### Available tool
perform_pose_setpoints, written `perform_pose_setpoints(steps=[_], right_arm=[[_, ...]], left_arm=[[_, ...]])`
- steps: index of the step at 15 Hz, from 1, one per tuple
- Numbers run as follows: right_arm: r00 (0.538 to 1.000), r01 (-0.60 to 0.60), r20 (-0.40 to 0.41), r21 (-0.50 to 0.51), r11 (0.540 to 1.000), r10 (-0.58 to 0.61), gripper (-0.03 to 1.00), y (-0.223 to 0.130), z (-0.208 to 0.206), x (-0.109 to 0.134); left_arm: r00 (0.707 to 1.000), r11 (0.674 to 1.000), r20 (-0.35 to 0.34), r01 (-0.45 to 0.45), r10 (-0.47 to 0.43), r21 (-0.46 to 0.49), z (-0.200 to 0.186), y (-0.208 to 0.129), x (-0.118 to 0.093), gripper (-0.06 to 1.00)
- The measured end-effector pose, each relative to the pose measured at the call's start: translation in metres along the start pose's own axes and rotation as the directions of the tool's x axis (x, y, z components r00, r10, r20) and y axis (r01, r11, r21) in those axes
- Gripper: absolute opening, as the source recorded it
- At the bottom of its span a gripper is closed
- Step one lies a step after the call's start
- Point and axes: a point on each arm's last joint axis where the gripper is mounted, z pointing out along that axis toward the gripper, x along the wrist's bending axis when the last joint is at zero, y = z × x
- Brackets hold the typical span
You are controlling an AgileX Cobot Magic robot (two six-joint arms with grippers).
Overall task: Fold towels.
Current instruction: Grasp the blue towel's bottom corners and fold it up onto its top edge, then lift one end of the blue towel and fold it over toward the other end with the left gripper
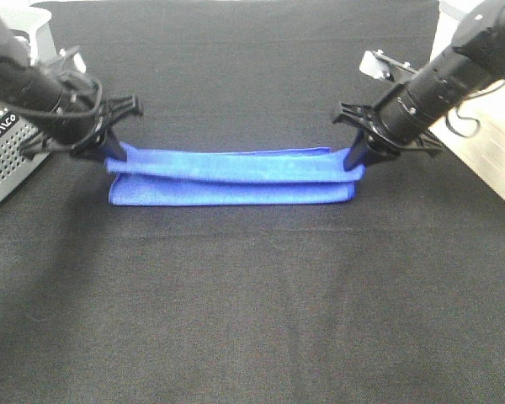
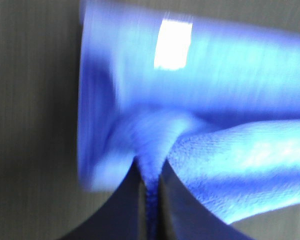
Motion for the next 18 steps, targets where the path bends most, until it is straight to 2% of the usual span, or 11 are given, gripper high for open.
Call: perform_pose_setpoints(steps=[4,8,9,13,15,18], right_arm=[[1.000,0.018,-0.005,-0.010,1.000,-0.019,0.00,0.019,0.017,-0.003],[1.000,0.011,0.003,0.010,1.000,-0.011,0.00,0.018,0.028,-0.009],[1.000,0.003,0.003,0.011,1.000,-0.003,0.03,0.018,0.029,-0.009],[1.000,-0.007,-0.006,0.032,0.999,0.007,0.69,0.017,0.028,-0.008],[1.000,0.006,-0.004,0.053,0.999,-0.006,0.81,0.015,0.025,-0.007],[0.999,0.052,0.003,0.066,0.996,-0.052,0.83,0.016,0.008,0.000]], left_arm=[[1.000,1.000,0.001,-0.011,0.011,-0.020,0.025,0.020,0.002,0.01],[1.000,1.000,-0.012,-0.007,0.007,0.004,0.038,0.018,0.008,0.02],[1.000,1.000,-0.014,-0.005,0.006,0.008,0.040,0.017,0.009,0.04],[1.000,1.000,-0.017,-0.007,0.007,-0.005,0.041,0.018,0.009,0.60],[1.000,1.000,-0.022,-0.011,0.010,-0.023,0.036,0.021,0.008,0.69],[0.999,0.999,-0.042,-0.029,0.028,-0.017,0.034,0.021,0.009,0.70]])
